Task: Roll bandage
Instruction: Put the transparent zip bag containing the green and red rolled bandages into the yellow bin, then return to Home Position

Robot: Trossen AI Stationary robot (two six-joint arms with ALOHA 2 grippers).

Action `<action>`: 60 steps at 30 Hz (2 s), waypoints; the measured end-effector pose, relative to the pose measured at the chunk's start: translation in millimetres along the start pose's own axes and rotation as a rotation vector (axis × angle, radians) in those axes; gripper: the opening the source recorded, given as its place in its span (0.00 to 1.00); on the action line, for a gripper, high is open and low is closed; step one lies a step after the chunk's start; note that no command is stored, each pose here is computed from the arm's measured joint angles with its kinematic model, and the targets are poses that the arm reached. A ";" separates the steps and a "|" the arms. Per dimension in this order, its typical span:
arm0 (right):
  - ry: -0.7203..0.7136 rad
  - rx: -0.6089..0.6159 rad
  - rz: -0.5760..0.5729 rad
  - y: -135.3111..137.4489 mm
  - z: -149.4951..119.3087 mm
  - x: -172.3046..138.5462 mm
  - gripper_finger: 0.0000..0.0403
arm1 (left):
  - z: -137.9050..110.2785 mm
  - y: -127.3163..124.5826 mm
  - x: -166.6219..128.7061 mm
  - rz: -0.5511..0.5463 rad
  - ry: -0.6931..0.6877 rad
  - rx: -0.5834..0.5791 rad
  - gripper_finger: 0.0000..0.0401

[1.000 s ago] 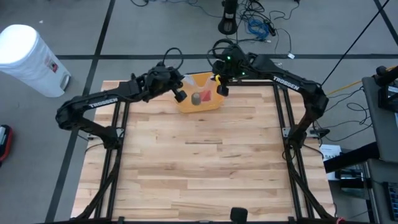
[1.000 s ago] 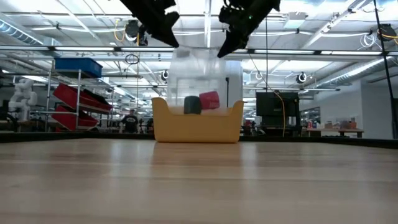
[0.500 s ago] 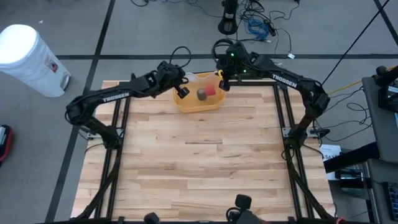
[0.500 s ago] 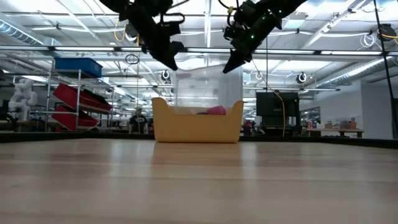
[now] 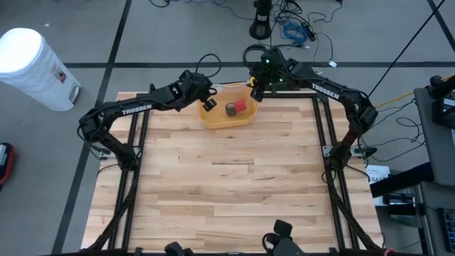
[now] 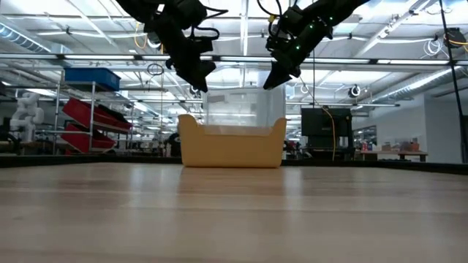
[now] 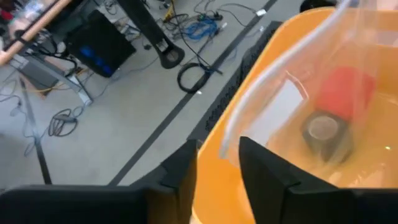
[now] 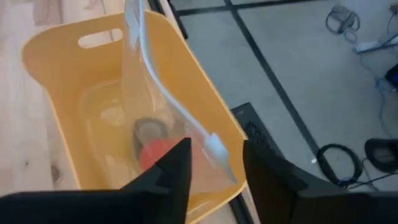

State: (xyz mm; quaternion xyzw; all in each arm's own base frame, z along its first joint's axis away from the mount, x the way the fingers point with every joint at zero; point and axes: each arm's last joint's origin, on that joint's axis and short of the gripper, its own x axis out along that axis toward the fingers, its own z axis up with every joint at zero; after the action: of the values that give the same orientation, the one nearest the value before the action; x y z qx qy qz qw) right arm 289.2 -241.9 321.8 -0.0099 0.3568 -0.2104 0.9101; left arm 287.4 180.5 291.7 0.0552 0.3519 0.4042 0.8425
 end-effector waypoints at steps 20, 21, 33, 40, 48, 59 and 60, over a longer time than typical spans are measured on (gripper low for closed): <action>0.083 -0.079 0.086 106.0 12.3 -95.5 0.37 | 0.2 -36.0 -128.6 -0.259 -0.063 -0.045 0.41; 0.120 -0.078 0.105 115.1 9.1 -98.7 0.37 | -2.0 -41.8 -134.1 -0.291 -0.053 -0.038 0.41; 0.354 -0.197 0.310 217.2 -39.1 -102.6 0.37 | -19.0 -104.6 -188.9 -0.534 -0.067 0.039 0.41; 0.357 -0.222 0.193 253.1 -63.3 -116.1 0.37 | -33.2 -128.1 -226.0 -0.587 -0.117 0.062 0.23; 0.263 -0.222 0.046 273.2 -80.0 -129.2 0.37 | -50.2 -139.1 -238.7 -0.496 -0.173 0.096 0.02; 0.386 -0.276 0.101 280.1 -119.0 -110.4 0.12 | -87.9 -151.3 -220.3 -0.441 -0.097 0.156 0.03; 0.378 -0.291 0.108 280.6 -118.4 -110.2 0.08 | -88.0 -150.8 -220.8 -0.404 -0.131 0.177 0.02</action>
State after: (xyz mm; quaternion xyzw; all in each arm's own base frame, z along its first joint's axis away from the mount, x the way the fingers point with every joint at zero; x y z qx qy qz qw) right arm 244.9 72.4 257.5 -0.0823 0.5475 -0.1061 0.8260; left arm 234.1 -96.0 290.1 0.0836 0.3348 0.1905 0.9191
